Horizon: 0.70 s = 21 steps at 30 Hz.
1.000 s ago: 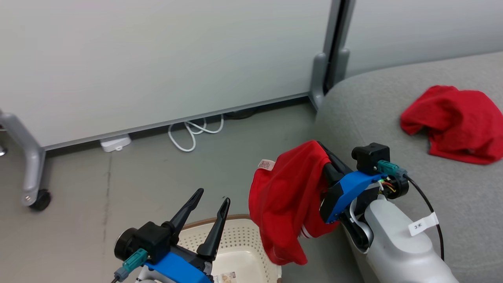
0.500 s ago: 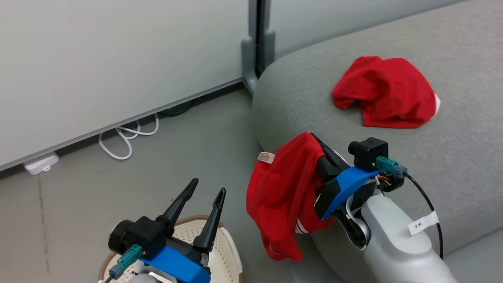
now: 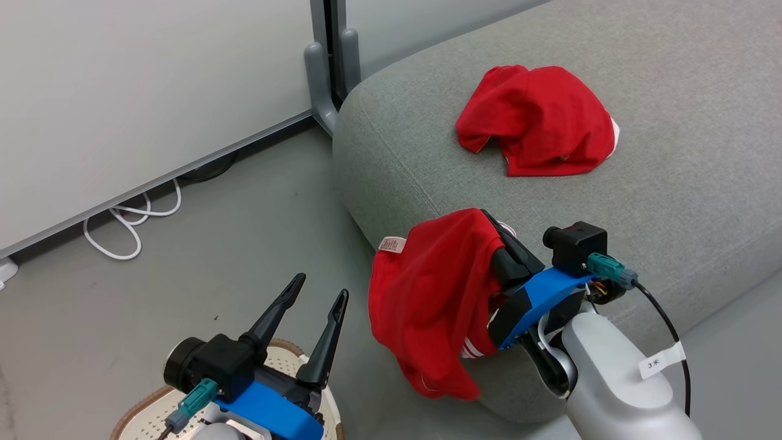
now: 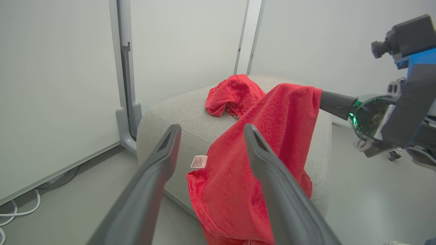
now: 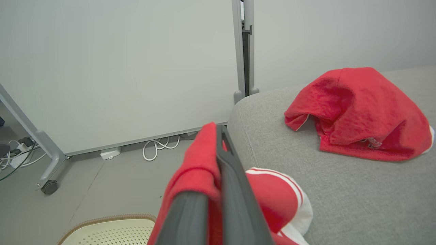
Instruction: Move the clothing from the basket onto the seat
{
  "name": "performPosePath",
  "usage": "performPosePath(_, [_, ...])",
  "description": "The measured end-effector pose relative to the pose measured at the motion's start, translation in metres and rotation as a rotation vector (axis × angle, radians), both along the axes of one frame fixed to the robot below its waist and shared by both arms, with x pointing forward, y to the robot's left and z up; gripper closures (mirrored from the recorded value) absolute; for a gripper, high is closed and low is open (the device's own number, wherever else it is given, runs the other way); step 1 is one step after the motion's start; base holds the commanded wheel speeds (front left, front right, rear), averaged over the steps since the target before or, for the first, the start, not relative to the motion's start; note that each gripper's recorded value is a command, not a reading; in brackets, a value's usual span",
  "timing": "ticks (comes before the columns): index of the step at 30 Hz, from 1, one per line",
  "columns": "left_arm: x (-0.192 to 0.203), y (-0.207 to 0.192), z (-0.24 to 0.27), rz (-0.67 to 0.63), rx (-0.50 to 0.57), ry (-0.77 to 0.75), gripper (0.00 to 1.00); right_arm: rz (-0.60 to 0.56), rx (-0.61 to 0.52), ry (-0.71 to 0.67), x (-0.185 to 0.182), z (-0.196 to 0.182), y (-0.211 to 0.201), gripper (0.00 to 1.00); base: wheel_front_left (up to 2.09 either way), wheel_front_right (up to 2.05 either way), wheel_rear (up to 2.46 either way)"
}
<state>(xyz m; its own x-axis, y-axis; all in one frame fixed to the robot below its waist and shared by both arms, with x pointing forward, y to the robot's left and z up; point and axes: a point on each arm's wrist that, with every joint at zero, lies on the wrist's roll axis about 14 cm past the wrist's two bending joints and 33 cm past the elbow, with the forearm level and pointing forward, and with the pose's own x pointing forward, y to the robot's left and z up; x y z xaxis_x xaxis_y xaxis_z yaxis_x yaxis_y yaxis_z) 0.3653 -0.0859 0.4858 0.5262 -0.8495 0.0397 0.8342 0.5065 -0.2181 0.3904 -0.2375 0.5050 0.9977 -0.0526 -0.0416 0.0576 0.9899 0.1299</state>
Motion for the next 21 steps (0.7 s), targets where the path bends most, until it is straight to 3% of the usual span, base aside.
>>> performPosePath(15, [0.004, -0.002, -0.004, -0.012, -0.003, 0.008, 0.00, -0.033, 0.013, -0.012, 0.005, 0.004, -0.010, 1.00, 0.00, 0.00, 0.00])
performPosePath(21, [0.019, 0.003, -0.009, 0.002, -0.007, 0.004, 0.00, -0.041, 0.019, -0.089, 0.036, 0.037, -0.020, 1.00, 0.00, 0.00, 0.00])
